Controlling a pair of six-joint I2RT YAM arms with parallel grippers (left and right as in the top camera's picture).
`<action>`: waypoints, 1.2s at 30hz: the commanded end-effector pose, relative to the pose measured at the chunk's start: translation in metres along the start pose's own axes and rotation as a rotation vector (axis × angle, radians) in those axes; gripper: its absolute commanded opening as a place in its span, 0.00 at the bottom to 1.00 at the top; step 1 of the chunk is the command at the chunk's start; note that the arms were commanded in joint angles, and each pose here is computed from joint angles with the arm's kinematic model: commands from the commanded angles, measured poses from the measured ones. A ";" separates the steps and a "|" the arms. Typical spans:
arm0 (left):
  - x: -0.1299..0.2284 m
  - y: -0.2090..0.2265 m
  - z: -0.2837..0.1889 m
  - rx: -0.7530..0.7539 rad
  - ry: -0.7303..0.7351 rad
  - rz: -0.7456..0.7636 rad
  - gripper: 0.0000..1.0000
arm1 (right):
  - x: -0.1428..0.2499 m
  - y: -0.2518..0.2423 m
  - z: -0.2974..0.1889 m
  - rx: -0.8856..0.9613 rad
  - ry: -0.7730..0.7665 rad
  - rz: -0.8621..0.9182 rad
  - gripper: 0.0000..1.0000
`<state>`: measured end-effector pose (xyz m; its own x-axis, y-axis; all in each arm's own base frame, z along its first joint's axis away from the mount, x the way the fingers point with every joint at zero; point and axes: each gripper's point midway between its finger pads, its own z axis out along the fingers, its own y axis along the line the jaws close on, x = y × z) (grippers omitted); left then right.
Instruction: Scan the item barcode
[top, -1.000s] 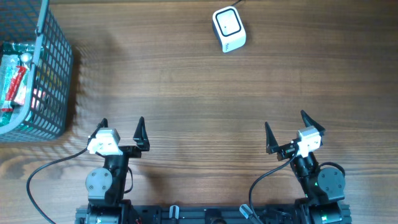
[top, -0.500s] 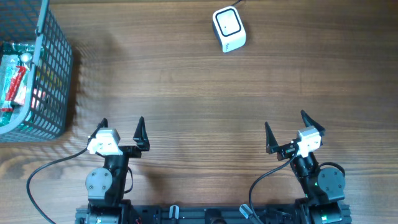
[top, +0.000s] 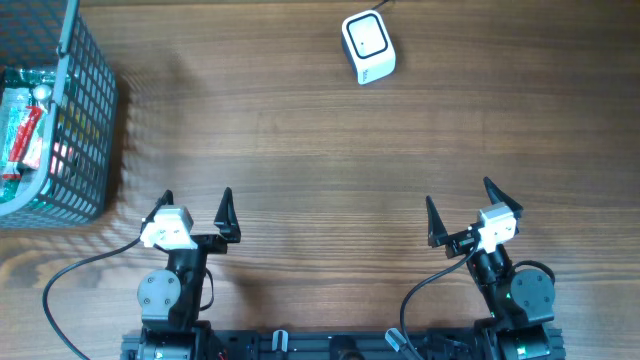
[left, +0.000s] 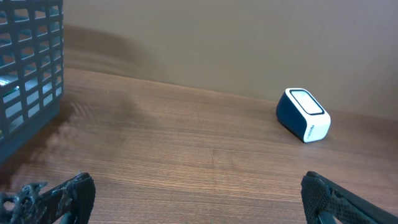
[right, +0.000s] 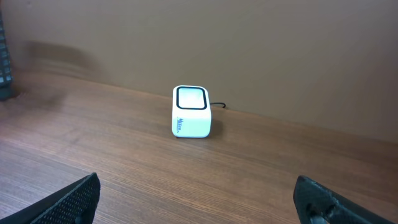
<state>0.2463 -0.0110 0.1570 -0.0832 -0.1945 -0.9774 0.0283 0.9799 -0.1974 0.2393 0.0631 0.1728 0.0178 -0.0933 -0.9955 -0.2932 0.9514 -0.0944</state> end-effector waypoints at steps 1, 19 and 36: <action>0.001 -0.001 0.000 0.008 0.002 0.023 1.00 | 0.001 -0.001 0.000 0.003 0.005 -0.008 1.00; -0.064 -0.015 -0.011 0.060 -0.209 -0.014 1.00 | 0.001 -0.001 0.000 0.003 0.005 -0.008 1.00; -0.346 -0.062 -0.049 -0.106 0.278 -0.024 1.00 | 0.001 -0.001 0.000 0.003 0.005 -0.008 1.00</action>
<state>0.1881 -0.0055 0.4916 -0.3217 -0.2238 -0.9200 -0.0493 0.9743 -0.2198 0.2397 0.0632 0.1709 0.0103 -0.0980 -0.9951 -0.2943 0.9508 -0.0967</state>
